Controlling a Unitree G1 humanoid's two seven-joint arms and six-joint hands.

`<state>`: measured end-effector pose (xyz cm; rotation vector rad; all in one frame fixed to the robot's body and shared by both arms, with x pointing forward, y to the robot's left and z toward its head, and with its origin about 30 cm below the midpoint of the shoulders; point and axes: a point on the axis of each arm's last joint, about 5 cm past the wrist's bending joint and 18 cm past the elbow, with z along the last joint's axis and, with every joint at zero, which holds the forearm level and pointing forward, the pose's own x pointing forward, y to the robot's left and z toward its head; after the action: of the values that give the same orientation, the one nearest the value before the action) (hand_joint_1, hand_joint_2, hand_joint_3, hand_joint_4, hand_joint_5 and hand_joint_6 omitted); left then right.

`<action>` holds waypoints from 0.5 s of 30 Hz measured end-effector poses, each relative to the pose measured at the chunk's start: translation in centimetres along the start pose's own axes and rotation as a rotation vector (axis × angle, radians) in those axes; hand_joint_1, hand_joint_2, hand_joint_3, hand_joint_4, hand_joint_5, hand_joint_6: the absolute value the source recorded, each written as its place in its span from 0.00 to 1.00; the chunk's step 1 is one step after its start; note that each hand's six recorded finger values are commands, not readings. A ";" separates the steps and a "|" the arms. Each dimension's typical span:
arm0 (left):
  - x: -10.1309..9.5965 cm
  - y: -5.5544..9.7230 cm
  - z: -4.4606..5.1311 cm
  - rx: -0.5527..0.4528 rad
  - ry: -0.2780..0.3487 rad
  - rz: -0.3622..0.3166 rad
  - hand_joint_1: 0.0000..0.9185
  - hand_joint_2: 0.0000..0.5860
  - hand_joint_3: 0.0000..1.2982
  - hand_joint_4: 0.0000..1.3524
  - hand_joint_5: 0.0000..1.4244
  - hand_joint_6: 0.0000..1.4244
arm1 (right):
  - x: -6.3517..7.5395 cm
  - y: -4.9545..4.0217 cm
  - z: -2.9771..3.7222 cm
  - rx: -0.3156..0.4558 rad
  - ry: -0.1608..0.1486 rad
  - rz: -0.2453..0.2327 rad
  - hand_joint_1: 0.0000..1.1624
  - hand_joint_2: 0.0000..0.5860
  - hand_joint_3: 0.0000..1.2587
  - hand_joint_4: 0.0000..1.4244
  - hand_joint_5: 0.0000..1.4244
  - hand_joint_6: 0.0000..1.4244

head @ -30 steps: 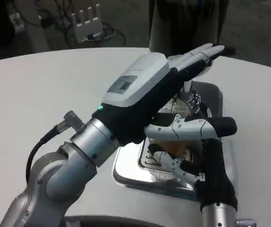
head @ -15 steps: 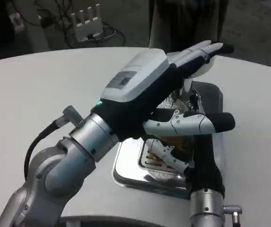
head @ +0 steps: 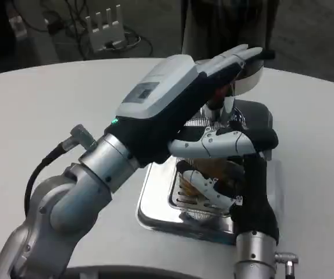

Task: Grasp the cup under the faucet to collect the drink, then remove the cup.

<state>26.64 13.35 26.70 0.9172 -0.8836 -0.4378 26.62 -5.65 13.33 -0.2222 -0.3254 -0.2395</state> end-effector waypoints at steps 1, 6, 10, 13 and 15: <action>0.0 0.0 -0.02 -0.002 0.000 0.001 0.00 0.10 0.13 0.07 0.15 0.12 | 0.1 0.05 0.05 -0.002 -0.001 0.000 0.76 0.28 0.39 0.45 0.61 0.83; -0.1 0.1 -0.07 -0.016 -0.001 0.002 0.00 0.10 0.13 0.07 0.14 0.12 | 0.1 0.10 0.03 -0.009 -0.001 -0.003 0.78 0.30 0.53 0.54 0.71 0.91; -0.1 0.2 -0.12 -0.022 -0.001 0.004 0.00 0.08 0.11 0.06 0.13 0.11 | 0.1 0.09 0.08 -0.025 -0.011 -0.019 0.78 0.28 0.58 0.60 0.77 0.94; -0.3 0.4 -0.03 -0.046 -0.006 0.005 0.00 0.07 0.01 0.00 0.07 0.08 | 0.1 -0.02 0.24 -0.036 -0.016 -0.027 0.79 0.26 0.60 0.62 0.79 0.95; -0.6 0.5 -0.07 -0.105 -0.001 0.015 0.00 0.07 0.00 0.00 0.01 0.06 | -0.4 -0.10 0.28 -0.053 -0.027 -0.027 0.79 0.25 0.63 0.64 0.81 0.96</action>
<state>26.35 14.03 26.81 0.8138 -0.8601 -0.4680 26.16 -5.60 13.49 -0.2740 -0.3488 -0.2721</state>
